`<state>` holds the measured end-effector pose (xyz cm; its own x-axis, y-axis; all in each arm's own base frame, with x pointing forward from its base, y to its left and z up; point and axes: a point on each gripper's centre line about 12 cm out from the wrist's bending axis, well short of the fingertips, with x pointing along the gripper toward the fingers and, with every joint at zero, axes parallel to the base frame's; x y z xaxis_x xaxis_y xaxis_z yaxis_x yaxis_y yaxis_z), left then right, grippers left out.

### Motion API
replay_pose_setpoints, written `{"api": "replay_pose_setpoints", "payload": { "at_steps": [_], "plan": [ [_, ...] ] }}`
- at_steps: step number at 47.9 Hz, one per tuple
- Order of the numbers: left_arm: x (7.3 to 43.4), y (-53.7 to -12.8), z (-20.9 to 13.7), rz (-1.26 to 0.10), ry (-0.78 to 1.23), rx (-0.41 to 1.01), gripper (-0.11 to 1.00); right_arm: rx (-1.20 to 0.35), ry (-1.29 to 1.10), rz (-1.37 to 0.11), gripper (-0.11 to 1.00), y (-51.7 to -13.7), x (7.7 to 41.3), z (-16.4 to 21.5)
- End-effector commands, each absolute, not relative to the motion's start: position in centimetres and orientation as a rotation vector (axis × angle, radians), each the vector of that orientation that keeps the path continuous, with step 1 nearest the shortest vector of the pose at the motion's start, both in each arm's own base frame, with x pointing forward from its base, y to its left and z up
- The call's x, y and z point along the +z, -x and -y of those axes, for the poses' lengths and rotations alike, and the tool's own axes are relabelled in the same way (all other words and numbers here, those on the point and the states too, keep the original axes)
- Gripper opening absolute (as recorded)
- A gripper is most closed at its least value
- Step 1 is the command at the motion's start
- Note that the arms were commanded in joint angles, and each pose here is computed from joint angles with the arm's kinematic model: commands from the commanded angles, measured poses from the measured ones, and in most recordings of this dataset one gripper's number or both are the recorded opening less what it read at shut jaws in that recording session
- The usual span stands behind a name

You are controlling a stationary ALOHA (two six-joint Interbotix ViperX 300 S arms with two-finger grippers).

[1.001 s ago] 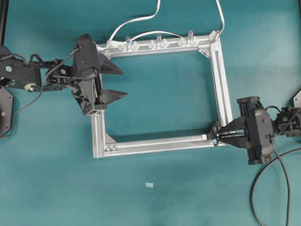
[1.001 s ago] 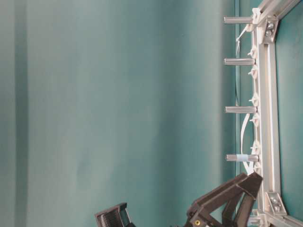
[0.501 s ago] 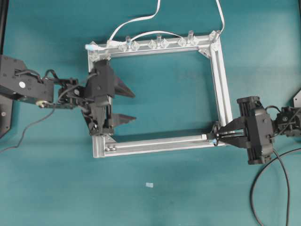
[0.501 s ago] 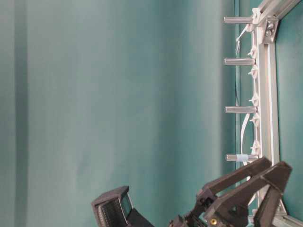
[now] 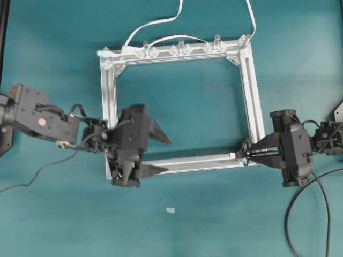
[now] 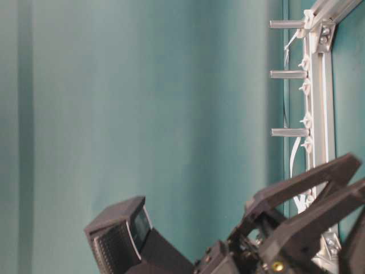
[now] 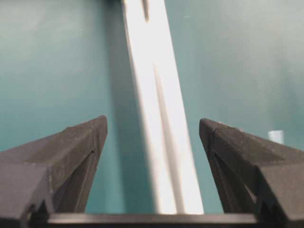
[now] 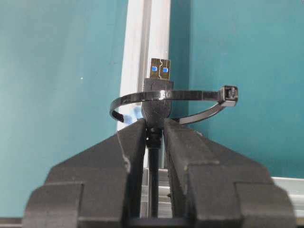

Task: Insert the wire through the string loop located on the right side.
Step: 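Move the left gripper to the plug tip beyond the loop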

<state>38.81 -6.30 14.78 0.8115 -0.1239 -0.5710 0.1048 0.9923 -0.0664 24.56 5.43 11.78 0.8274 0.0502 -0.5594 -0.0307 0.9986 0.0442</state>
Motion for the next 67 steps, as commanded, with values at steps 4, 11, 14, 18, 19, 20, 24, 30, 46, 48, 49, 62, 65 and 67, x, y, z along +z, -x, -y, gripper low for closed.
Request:
{"api": "replay_pose_setpoints", "payload": {
  "at_steps": [4,11,14,18,19,20,24,30,46,48,49,62,65,67],
  "plan": [
    [15.6,-40.5,7.5,-0.578,0.035,-0.144,0.79,0.043,-0.036,-0.569,0.16,-25.0,12.3,-5.5],
    [15.1,-41.6,7.5,-0.581,0.035,-0.139,0.79,0.043,-0.035,-0.568,0.16,-25.0,12.4,-5.5],
    [14.9,-42.0,7.4,-0.58,0.034,-0.137,0.79,0.043,-0.034,-0.569,0.16,-25.0,12.3,-5.5],
    [14.9,-42.5,7.3,-0.577,0.037,-0.132,0.79,0.043,-0.036,-0.568,0.16,-25.0,12.4,-5.5],
    [14.9,-42.6,7.2,-0.576,0.037,-0.13,0.79,0.043,-0.035,-0.568,0.16,-25.0,12.4,-5.5],
    [14.9,-42.8,7.2,-0.574,0.038,-0.128,0.79,0.043,-0.035,-0.568,0.16,-25.0,12.4,-5.5],
    [14.9,-43.5,6.9,-0.568,0.041,-0.12,0.79,0.043,-0.037,-0.568,0.16,-25.0,12.4,-5.5],
    [14.7,-44.7,6.4,-0.561,0.041,-0.106,0.79,0.043,-0.036,-0.565,0.16,-25.1,12.4,-5.5],
    [15.1,-49.1,5.3,-0.505,0.046,-0.077,0.79,0.04,-0.036,-0.558,0.16,-25.1,12.5,-5.5],
    [15.2,-49.7,5.2,-0.495,0.047,-0.076,0.79,0.039,-0.035,-0.558,0.16,-25.1,12.4,-5.4],
    [15.1,-49.9,5.3,-0.495,0.047,-0.076,0.79,0.038,-0.035,-0.553,0.16,-25.1,12.5,-5.4],
    [14.8,-51.9,5.5,-0.476,0.048,-0.077,0.79,0.036,-0.033,-0.546,0.16,-25.1,12.6,-5.4],
    [14.8,-52.3,5.5,-0.471,0.046,-0.078,0.79,0.035,-0.034,-0.548,0.16,-25.1,12.5,-5.4],
    [14.7,-52.5,5.6,-0.469,0.041,-0.08,0.79,0.035,-0.034,-0.548,0.16,-25.1,12.5,-5.4]
  ]
}}
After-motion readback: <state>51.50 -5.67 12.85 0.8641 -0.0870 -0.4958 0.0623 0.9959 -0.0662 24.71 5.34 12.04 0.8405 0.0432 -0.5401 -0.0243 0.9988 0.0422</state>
